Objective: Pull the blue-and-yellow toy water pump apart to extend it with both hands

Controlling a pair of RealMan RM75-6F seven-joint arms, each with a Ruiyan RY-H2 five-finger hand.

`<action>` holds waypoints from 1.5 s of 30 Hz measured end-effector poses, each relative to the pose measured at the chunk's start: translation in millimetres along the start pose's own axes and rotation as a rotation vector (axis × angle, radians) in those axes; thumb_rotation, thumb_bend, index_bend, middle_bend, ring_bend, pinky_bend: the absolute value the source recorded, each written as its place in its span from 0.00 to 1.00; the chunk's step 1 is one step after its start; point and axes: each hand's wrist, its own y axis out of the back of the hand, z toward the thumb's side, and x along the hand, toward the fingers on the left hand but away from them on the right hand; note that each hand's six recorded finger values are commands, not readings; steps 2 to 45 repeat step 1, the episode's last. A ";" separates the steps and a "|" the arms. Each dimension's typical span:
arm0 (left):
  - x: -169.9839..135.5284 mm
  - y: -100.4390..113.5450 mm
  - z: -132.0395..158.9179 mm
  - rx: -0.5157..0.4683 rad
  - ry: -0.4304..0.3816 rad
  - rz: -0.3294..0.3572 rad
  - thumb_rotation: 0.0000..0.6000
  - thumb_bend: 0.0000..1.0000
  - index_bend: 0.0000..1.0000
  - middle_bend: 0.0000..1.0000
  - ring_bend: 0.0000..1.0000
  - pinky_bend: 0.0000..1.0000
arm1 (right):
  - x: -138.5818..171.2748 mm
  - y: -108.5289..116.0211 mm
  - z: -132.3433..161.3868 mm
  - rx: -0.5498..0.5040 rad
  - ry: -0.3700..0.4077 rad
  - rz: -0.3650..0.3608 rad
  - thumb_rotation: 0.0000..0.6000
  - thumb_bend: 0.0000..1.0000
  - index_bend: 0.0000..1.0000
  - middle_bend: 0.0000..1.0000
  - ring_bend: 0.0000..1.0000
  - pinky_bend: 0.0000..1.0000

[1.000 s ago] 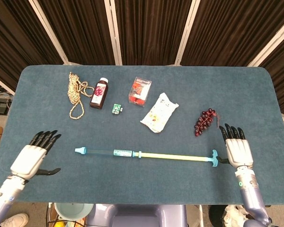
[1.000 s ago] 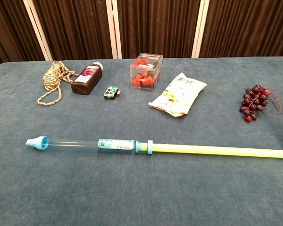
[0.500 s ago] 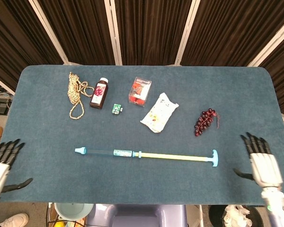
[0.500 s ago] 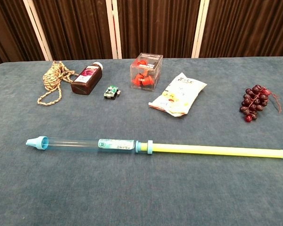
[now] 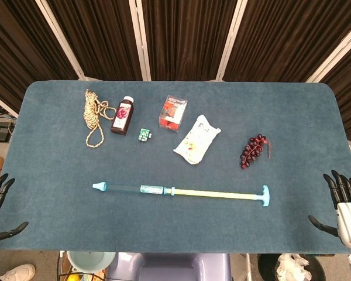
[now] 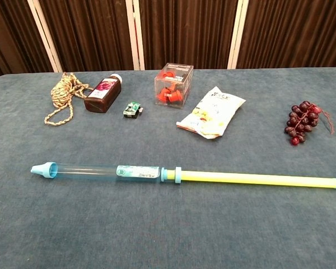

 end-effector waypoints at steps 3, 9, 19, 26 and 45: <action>0.9 -0.2 -0.5 -0.001 0.004 -0.001 1.00 0.11 0.00 0.00 0.00 0.01 | 0.0 -0.3 0.6 -0.001 -0.001 0.000 1.00 0.18 0.05 0.00 0.00 0.00; 0.9 -0.2 -0.5 -0.001 0.004 -0.001 1.00 0.11 0.00 0.00 0.00 0.01 | 0.0 -0.3 0.6 -0.001 -0.001 0.000 1.00 0.18 0.05 0.00 0.00 0.00; 0.9 -0.2 -0.5 -0.001 0.004 -0.001 1.00 0.11 0.00 0.00 0.00 0.01 | 0.0 -0.3 0.6 -0.001 -0.001 0.000 1.00 0.18 0.05 0.00 0.00 0.00; 0.9 -0.2 -0.5 -0.001 0.004 -0.001 1.00 0.11 0.00 0.00 0.00 0.01 | 0.0 -0.3 0.6 -0.001 -0.001 0.000 1.00 0.18 0.05 0.00 0.00 0.00; 0.9 -0.2 -0.5 -0.001 0.004 -0.001 1.00 0.11 0.00 0.00 0.00 0.01 | 0.0 -0.3 0.6 -0.001 -0.001 0.000 1.00 0.18 0.05 0.00 0.00 0.00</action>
